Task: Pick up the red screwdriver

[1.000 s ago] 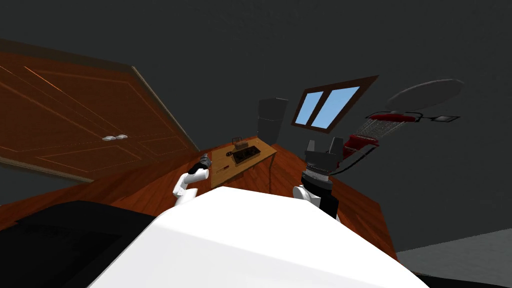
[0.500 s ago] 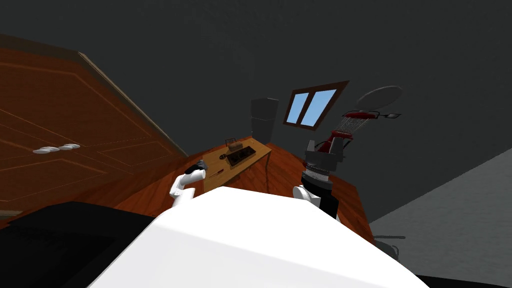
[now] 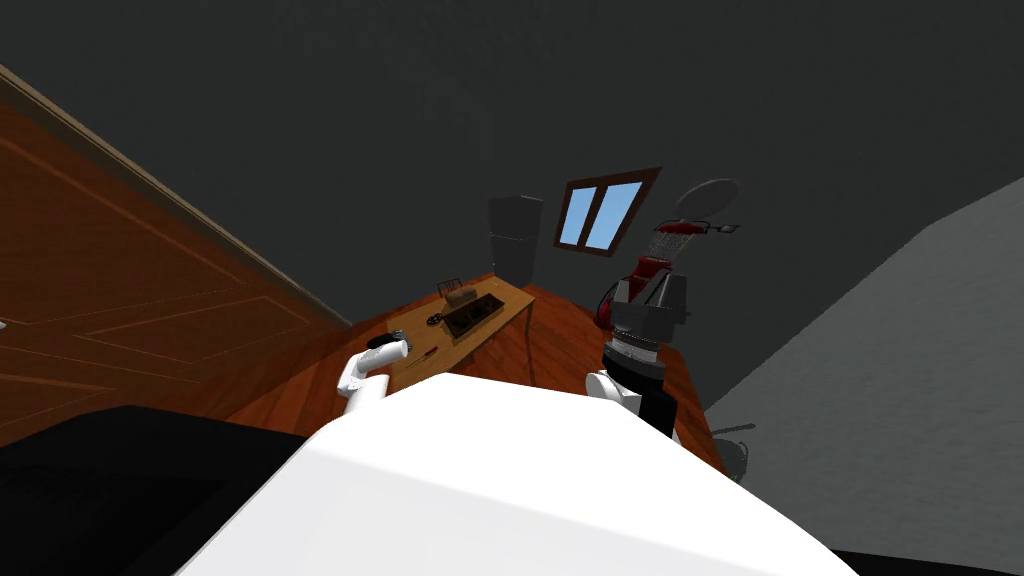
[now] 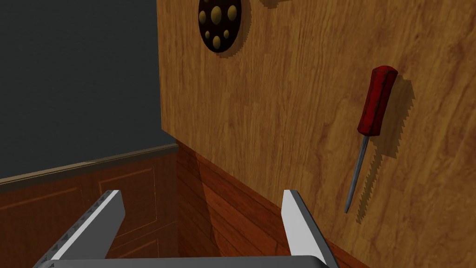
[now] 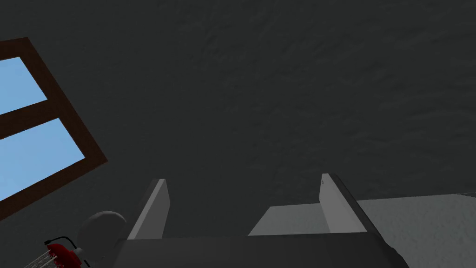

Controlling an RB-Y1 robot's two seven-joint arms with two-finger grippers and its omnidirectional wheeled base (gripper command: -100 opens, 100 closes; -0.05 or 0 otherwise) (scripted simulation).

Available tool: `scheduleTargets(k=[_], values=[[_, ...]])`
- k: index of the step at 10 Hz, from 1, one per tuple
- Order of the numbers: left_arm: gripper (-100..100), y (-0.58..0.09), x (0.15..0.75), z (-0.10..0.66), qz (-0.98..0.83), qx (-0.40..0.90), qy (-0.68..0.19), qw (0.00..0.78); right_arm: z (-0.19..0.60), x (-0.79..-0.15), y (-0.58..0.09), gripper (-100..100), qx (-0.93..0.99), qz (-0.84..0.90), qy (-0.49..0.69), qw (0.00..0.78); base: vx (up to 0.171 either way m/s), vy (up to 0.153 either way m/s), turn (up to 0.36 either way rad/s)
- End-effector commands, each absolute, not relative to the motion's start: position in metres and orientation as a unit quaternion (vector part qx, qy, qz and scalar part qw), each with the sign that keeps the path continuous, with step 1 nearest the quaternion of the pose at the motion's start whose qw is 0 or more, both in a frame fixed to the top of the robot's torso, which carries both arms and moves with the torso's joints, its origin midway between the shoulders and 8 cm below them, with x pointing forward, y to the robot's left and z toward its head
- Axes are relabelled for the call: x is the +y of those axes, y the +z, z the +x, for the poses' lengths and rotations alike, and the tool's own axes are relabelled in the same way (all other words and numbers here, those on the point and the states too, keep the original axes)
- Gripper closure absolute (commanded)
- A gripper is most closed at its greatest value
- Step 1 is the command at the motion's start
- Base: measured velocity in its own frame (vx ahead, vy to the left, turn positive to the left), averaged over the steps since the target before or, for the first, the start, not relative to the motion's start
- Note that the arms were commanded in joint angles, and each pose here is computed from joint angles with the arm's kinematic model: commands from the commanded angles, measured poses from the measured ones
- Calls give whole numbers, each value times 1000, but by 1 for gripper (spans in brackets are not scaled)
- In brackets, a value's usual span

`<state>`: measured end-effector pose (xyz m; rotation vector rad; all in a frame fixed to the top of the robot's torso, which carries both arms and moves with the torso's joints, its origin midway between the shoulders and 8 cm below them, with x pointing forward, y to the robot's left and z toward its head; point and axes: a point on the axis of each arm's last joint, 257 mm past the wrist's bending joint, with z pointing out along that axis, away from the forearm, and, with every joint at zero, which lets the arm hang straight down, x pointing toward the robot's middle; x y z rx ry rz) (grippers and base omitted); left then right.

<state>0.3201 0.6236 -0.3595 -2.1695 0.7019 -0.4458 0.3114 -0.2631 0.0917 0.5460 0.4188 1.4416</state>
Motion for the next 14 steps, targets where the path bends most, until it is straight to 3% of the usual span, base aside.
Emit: scheduleTargets(k=[1, 14], values=[[-100, -378, 630, 301, -878, 259, -155, 371, 311, -263, 92, 0, 188, 245, 647, 698, 15, 33, -209], [-100, -480, 605, 193, -967, 174, -35, 184, 311, -263, 92, 0, 188, 245, 647, 698, 2, 46, -166]])
